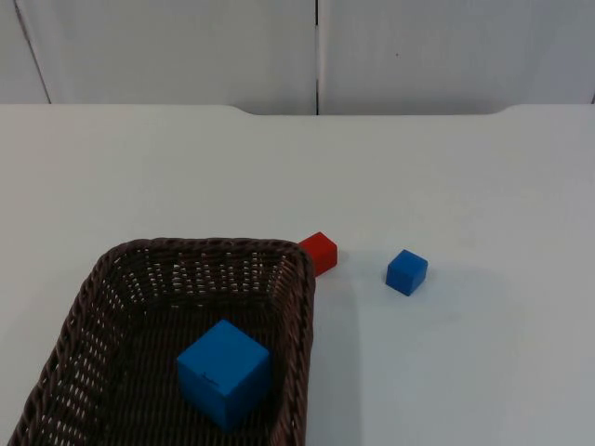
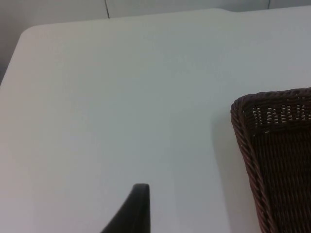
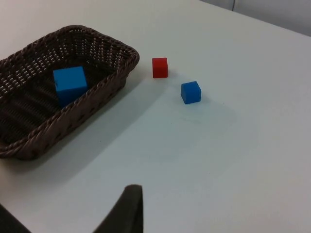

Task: Pick up the basket with the left hand and place the largest block into the basket with the right hand.

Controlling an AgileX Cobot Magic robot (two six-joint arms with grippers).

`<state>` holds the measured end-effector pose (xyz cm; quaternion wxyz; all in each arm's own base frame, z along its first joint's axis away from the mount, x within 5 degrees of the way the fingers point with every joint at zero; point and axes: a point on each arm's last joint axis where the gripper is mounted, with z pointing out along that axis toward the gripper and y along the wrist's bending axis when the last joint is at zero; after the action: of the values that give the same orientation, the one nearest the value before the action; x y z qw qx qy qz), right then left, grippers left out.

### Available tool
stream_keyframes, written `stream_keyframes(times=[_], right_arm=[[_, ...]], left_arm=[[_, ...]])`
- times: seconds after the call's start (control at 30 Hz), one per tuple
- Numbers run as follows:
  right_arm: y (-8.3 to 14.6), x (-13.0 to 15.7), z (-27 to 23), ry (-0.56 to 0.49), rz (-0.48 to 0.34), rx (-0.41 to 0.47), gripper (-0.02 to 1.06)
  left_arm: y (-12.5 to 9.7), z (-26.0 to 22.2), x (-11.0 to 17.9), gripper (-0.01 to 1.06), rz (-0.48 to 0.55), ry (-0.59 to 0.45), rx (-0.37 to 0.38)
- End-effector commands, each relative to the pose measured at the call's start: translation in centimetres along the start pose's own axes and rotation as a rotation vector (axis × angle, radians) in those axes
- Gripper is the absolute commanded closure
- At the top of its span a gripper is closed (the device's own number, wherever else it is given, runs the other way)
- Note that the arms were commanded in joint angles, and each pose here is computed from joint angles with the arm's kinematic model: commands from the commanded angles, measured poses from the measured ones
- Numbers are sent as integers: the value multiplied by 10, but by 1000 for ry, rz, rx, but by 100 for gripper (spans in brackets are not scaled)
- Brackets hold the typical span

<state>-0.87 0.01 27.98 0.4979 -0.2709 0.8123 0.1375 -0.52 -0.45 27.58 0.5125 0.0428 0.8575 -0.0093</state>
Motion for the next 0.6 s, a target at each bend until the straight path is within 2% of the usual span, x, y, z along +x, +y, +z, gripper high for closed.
stream_keyframes(times=[0.0, 0.57], right_arm=[[0, 0, 0, -9, 0, 6, -1], [0, 0, 0, -9, 2, 6, -1]], left_arm=[[0, 0, 1, 0, -5, -3, -3], [0, 0, 1, 0, -5, -3, -3]])
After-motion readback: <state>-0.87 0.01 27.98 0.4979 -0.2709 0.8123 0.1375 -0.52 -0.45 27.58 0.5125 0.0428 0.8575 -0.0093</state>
